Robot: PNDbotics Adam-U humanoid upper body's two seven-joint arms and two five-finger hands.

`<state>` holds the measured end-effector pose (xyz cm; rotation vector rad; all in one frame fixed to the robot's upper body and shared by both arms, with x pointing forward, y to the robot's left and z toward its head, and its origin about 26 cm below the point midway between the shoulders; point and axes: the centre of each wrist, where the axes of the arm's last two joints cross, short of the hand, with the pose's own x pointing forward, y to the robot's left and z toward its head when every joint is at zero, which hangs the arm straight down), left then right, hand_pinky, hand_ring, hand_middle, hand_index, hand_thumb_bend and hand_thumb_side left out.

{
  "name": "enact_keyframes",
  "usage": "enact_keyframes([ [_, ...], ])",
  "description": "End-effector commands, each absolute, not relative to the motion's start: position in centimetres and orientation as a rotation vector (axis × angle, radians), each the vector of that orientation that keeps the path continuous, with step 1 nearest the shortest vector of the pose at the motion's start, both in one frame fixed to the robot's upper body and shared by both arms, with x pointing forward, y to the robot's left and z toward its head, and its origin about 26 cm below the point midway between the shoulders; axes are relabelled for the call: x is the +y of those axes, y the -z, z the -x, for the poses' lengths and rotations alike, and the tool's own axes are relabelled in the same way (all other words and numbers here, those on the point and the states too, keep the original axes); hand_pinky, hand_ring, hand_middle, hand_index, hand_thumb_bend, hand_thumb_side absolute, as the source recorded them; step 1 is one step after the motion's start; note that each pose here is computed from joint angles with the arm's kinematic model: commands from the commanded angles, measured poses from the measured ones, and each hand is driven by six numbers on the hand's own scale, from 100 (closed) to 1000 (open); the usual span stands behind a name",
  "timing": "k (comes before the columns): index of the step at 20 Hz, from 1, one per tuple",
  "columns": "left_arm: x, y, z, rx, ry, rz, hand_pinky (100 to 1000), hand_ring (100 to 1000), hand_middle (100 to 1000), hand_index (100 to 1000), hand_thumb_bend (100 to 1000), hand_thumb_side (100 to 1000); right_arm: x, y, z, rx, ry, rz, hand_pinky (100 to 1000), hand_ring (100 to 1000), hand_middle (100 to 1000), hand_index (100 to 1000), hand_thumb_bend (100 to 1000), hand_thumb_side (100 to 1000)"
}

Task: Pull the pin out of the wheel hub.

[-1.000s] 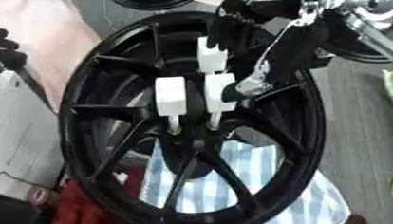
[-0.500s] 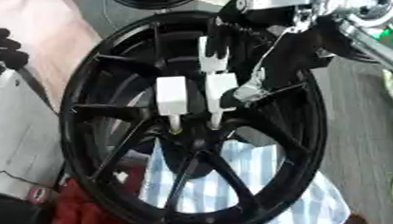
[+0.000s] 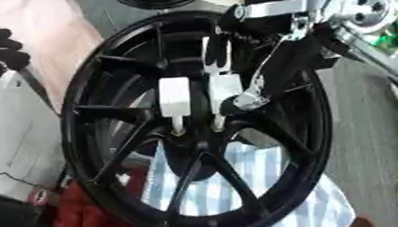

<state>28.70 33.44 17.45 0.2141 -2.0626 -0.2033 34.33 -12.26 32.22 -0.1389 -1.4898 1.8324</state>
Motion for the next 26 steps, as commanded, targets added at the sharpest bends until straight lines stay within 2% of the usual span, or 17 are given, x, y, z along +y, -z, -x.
enact_keyframes([
  [1,33.6,-18.4,-28.6,-2.089,0.227,-0.233,738,651,614,763,100,822,-12.4,-33.0,-34.1,-1.507,-1.831,0.176,663,627,624,708,549,181],
  [26,33.5,-18.4,-28.6,-2.089,0.249,-0.222,743,659,622,763,100,827,-12.8,-32.5,-35.1,-1.517,-1.827,0.192,689,653,640,711,538,170],
])
